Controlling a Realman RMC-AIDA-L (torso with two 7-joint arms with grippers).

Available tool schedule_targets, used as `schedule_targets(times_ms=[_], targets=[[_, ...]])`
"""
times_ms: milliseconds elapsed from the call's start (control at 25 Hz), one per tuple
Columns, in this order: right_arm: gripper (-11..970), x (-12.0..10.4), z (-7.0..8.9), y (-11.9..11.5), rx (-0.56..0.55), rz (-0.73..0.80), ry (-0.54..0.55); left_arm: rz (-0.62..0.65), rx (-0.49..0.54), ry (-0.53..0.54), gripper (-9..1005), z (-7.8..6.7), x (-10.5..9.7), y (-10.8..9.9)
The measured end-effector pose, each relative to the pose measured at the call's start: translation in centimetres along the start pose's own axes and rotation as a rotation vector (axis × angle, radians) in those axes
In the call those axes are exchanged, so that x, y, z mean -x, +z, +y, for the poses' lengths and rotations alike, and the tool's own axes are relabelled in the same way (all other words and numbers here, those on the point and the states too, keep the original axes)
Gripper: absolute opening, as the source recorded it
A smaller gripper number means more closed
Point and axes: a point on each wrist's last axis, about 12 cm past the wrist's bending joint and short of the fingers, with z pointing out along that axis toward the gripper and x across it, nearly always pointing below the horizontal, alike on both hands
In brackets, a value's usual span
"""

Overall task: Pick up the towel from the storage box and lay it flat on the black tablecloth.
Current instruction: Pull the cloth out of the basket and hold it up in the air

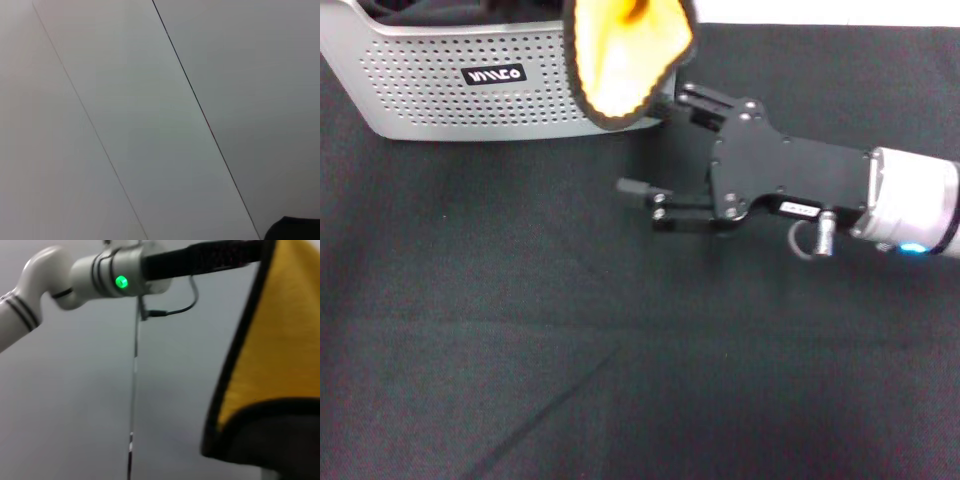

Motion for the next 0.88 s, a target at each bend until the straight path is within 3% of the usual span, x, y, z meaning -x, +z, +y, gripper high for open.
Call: schedule_targets(times_ms=[520,880], targets=[[821,0.7,0.1,0.4,0.016,0.003,-0.057,0.016,-0.002,-0.013,20,-0.1,-0.3,-0.3],[816,-1.0,1.0,-0.5,-0.006,0.071,-0.025,0.009,0.036,-0.009,21,0.6,-0.3,-0.8]])
